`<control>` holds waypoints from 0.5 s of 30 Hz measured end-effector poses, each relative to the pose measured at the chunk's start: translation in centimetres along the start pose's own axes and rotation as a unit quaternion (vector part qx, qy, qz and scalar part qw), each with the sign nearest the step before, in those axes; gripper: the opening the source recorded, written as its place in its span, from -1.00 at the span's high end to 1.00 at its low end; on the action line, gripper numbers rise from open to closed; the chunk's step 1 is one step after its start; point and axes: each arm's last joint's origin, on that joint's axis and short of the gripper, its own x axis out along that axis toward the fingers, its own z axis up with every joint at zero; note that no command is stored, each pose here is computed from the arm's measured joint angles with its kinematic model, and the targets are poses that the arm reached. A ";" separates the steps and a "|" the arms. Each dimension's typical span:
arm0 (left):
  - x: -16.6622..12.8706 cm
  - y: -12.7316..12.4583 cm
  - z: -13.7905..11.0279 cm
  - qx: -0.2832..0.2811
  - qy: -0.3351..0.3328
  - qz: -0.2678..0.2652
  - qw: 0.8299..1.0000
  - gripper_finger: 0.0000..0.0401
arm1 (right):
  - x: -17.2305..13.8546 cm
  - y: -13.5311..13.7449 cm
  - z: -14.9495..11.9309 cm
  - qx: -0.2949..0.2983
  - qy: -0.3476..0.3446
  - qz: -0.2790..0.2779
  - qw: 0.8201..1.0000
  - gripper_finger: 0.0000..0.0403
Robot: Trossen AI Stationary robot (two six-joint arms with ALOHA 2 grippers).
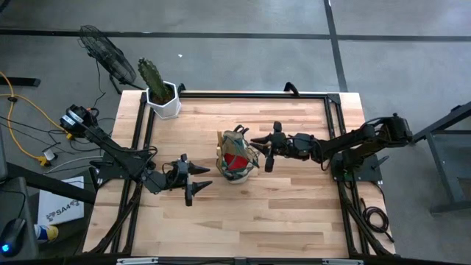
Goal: Pick & Place Garden tools in Gardening bag
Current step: Put the brown hand rake into the gardening bag
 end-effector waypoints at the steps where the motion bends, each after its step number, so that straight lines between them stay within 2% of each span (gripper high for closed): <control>1: 0.0 0.0 0.0 0.001 0.001 0.000 1.000 -0.12 | 0.0 0.0 0.0 0.004 0.000 -0.001 1.000 0.77; 4: 0.0 0.0 0.0 0.001 0.001 0.000 1.000 -0.12 | 0.0 0.0 0.0 0.009 0.000 -0.004 1.000 0.90; 15: 0.0 0.0 0.0 0.001 0.001 0.001 1.000 -0.12 | 0.1 -0.1 -0.4 0.029 0.016 -0.016 0.999 0.90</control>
